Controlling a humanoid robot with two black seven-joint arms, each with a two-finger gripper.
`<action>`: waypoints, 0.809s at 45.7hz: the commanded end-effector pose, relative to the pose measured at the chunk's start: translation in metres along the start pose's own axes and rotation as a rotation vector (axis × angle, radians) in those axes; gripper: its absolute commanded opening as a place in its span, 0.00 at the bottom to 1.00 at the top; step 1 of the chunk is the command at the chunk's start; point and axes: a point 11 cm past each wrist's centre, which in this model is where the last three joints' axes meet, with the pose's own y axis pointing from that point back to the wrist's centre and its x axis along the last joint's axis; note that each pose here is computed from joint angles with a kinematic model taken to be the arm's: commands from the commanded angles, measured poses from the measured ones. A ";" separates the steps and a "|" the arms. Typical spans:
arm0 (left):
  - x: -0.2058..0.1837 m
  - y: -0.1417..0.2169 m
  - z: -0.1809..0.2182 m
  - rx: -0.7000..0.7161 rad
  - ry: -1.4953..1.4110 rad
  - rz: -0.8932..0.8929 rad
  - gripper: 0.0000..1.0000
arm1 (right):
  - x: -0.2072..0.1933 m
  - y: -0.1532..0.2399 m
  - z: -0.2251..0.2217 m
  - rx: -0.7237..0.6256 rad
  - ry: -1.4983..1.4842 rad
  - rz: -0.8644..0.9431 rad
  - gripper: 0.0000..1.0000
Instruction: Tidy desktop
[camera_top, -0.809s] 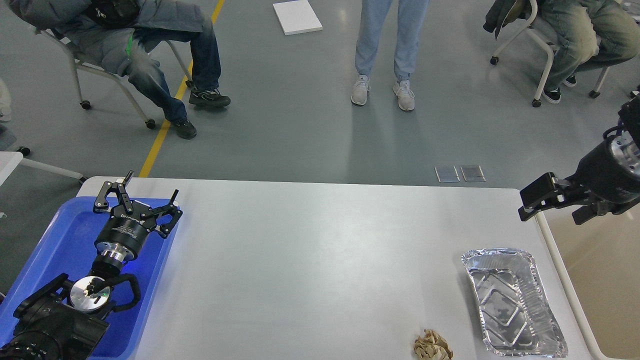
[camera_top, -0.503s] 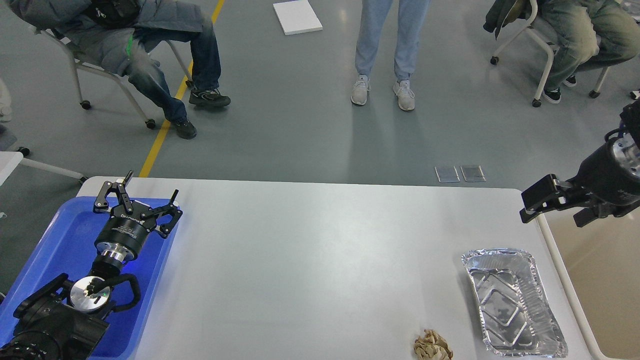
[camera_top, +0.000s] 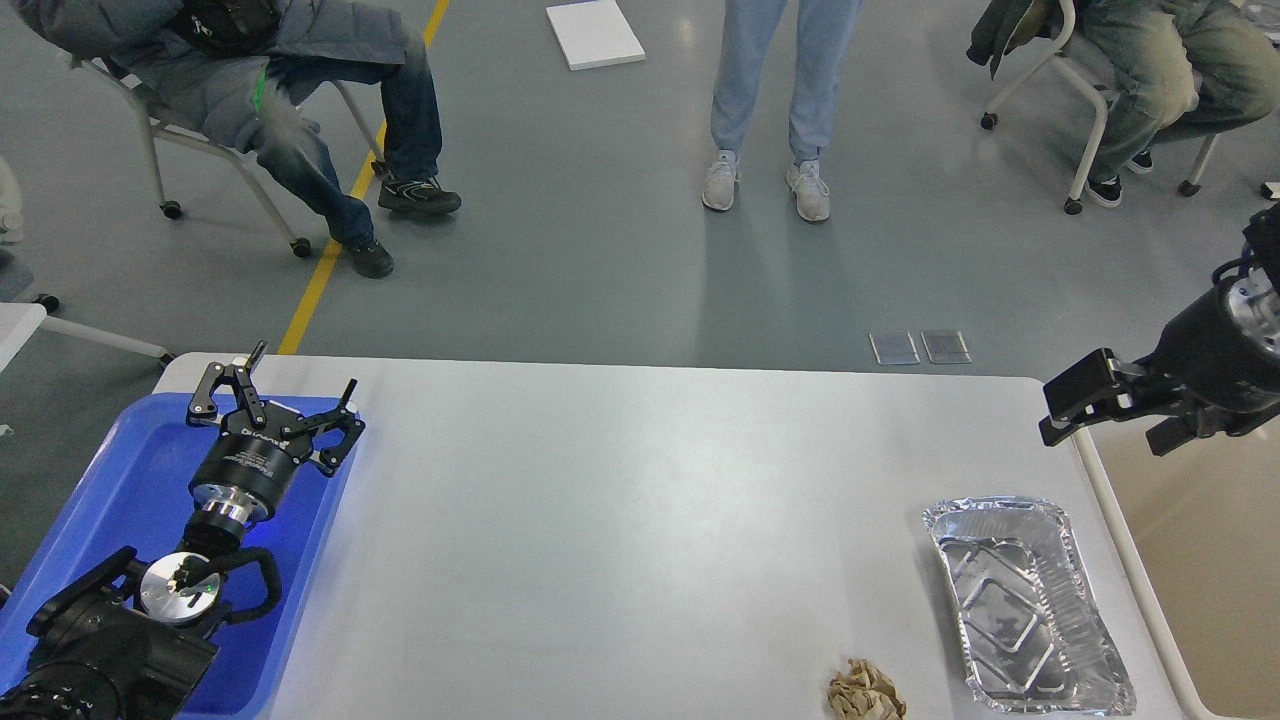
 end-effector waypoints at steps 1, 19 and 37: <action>0.000 0.000 0.000 0.000 0.000 0.000 1.00 | -0.003 -0.003 0.002 0.002 -0.006 -0.008 1.00; 0.000 0.000 0.000 0.000 0.000 0.000 1.00 | 0.000 -0.008 0.000 0.020 -0.009 -0.004 1.00; 0.000 0.000 0.000 0.000 0.000 0.000 1.00 | 0.001 -0.014 0.012 0.009 -0.037 0.003 1.00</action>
